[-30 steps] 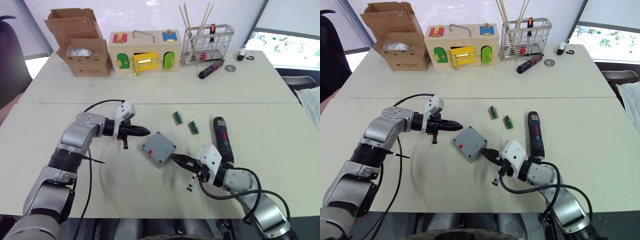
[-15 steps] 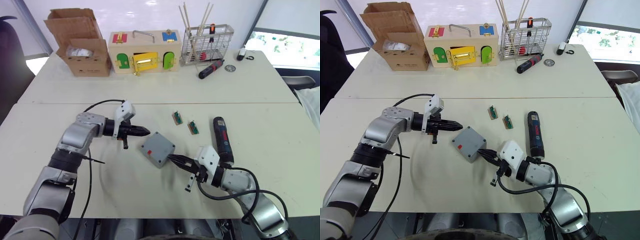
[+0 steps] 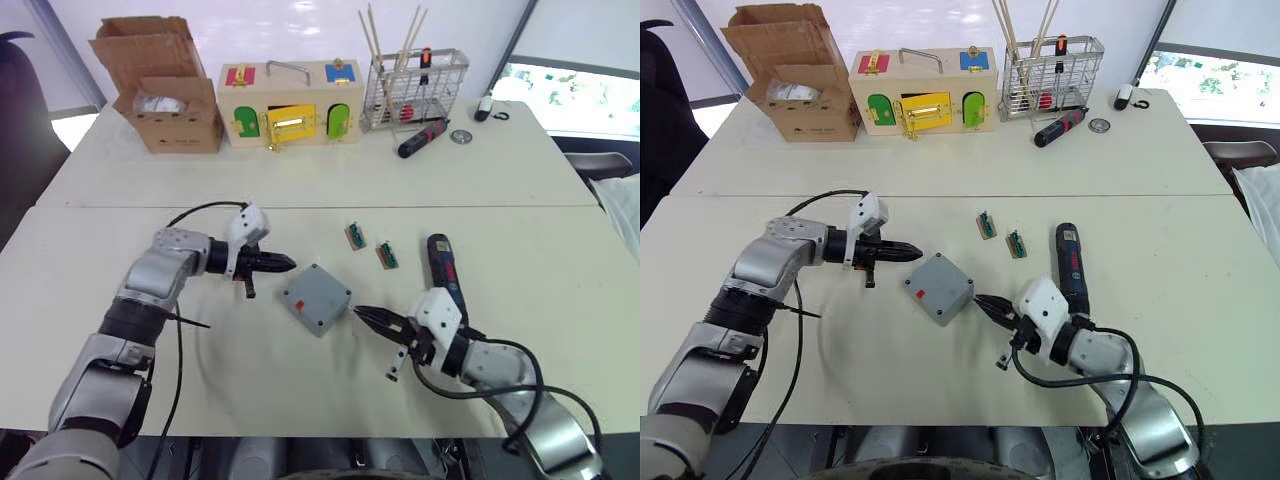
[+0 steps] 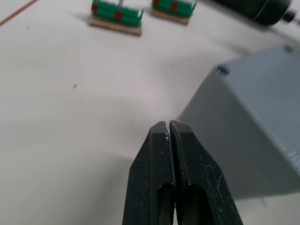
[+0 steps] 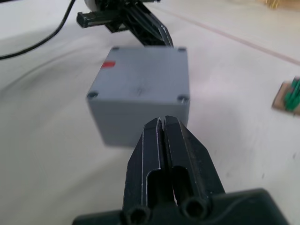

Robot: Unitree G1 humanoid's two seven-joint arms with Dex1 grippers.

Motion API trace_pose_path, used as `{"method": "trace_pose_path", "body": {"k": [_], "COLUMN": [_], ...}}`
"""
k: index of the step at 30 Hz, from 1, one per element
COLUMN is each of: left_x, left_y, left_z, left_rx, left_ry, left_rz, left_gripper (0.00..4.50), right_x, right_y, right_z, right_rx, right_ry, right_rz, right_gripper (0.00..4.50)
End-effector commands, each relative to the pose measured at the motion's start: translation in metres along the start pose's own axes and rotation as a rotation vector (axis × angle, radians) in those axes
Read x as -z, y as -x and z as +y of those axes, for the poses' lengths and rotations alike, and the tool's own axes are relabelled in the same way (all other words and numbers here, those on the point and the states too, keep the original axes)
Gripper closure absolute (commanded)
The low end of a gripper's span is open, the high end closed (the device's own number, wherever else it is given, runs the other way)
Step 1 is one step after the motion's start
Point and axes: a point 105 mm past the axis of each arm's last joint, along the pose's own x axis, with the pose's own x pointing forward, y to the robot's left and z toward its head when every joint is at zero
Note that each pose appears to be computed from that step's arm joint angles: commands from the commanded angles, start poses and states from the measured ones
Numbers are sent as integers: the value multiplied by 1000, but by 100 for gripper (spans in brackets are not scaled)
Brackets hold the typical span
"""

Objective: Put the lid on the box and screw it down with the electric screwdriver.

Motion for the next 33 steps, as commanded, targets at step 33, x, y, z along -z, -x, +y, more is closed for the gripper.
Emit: {"method": "trace_pose_path", "body": {"k": [33], "left_x": [15], "left_y": [-29], "left_z": [-67], "left_rx": [180], "left_ry": [12], "left_rz": [-10], "left_gripper": [446], "right_x": [18], "right_y": [-15], "right_z": [3], "right_rx": [-69], "right_ry": [-75], "right_rz": [60], "right_gripper": [446]}}
